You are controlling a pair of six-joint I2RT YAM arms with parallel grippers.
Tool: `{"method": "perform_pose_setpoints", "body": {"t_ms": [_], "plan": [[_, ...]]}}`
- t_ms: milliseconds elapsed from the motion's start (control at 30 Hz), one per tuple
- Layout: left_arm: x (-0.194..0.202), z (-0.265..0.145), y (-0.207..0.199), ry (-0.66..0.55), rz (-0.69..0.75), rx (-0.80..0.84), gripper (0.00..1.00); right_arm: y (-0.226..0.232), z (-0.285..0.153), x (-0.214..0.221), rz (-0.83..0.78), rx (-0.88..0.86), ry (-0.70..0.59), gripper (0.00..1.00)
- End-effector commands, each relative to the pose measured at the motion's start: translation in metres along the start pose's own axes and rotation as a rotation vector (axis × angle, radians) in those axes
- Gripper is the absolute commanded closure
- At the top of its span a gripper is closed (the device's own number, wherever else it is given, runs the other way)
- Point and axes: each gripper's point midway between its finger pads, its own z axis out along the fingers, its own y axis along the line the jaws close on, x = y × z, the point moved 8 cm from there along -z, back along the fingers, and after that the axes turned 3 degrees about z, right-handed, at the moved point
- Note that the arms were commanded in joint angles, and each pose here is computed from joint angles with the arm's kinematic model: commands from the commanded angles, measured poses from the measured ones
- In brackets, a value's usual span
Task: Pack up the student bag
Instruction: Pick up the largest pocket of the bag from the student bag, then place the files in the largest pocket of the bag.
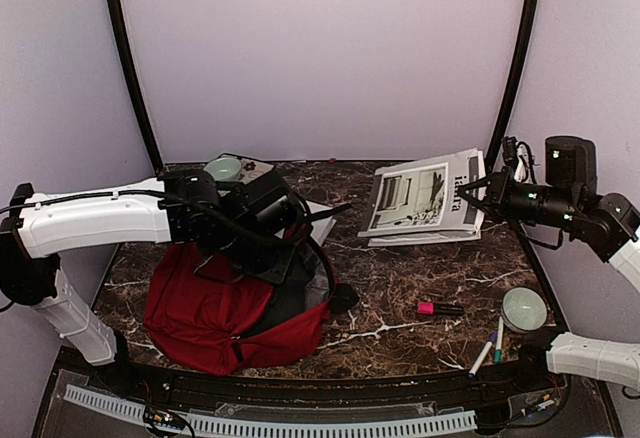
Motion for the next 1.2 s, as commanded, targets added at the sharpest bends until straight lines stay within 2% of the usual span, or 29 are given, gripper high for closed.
{"method": "perform_pose_setpoints", "body": {"t_ms": [0,200,367,633,1167], "plan": [[-0.002,-0.013,0.006,-0.09,-0.071,0.033,1.0,0.025,-0.004,0.006,0.102,-0.176,0.145,1.0],[0.0,-0.015,0.016,-0.102,-0.102,0.056,1.0,0.032,-0.006,0.018,0.189,-0.268,0.289,1.0],[-0.001,-0.018,0.019,-0.124,-0.124,0.101,1.0,0.022,-0.005,0.038,0.292,-0.26,0.438,1.0],[-0.004,-0.028,0.022,-0.162,-0.141,0.122,1.0,0.023,-0.011,0.05,0.38,-0.309,0.51,1.0],[-0.004,-0.038,0.022,-0.197,-0.149,0.192,1.0,0.045,0.016,0.088,0.364,-0.298,0.674,1.0]]}}
